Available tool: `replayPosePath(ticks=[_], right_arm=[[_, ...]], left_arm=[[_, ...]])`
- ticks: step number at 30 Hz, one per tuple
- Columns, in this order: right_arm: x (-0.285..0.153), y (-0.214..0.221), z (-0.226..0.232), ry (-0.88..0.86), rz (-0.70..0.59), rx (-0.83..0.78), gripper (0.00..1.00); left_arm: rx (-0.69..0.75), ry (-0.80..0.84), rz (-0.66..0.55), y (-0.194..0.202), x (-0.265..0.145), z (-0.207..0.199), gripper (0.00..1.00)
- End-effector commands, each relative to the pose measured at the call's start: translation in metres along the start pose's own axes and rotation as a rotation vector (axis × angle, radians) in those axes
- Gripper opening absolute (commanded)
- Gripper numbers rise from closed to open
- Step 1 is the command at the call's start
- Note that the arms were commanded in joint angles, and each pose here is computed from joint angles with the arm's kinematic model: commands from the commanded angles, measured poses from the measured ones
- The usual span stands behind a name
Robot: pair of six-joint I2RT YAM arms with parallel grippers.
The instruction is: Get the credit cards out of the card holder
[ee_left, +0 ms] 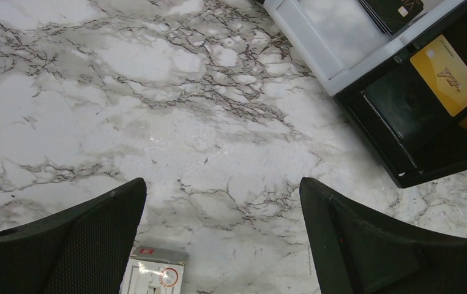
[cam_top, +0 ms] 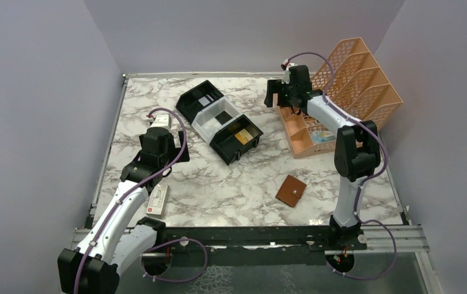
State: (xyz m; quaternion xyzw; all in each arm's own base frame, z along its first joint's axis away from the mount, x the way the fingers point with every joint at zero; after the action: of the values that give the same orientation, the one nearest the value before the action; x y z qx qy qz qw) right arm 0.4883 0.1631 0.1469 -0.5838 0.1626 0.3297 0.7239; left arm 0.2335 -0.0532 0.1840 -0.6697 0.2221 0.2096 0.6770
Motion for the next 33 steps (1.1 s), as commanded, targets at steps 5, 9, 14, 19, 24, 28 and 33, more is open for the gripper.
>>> replayPosePath(ticks=[5,9,14,19,24,28,33], right_arm=[[-0.017,0.021,0.023,-0.185,0.076,-0.021,0.86],[-0.009,0.036,0.021,-0.171,0.121,-0.015,0.78],[0.002,0.047,0.011,-0.116,0.15,-0.018,0.74],[0.015,0.056,-0.015,0.074,0.176,-0.035,0.73],[0.017,0.057,-0.034,0.195,0.163,-0.086,0.74],[0.018,0.054,-0.042,0.247,0.153,-0.128,0.76],[0.021,0.054,-0.046,0.266,0.15,-0.147,0.77]], left_arm=[[-0.001,0.023,-0.01,-0.002,0.001,-0.002,0.99],[-0.001,0.024,-0.009,-0.002,0.001,-0.002,0.99],[0.0,0.026,-0.007,-0.001,0.002,-0.002,0.99],[0.001,0.024,-0.009,-0.002,0.001,-0.002,0.99],[0.002,0.028,-0.005,-0.001,0.002,-0.003,0.99],[0.003,0.029,-0.002,-0.001,0.003,-0.003,0.99],[0.004,0.031,-0.002,-0.001,0.002,-0.003,0.99]])
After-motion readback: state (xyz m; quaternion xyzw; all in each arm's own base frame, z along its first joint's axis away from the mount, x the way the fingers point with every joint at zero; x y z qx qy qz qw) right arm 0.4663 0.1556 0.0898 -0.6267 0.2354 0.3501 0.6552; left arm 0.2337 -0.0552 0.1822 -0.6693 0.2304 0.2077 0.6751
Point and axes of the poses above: each gripper's point midway between its finger pads, its own x axis out along the fingers, its own z axis along the line the jaws close on, y = z × x, the point moved 5 cm from there along -x, back along the fingers, and after that the axes turned 7 degrees about x, right-handed, at the moved point
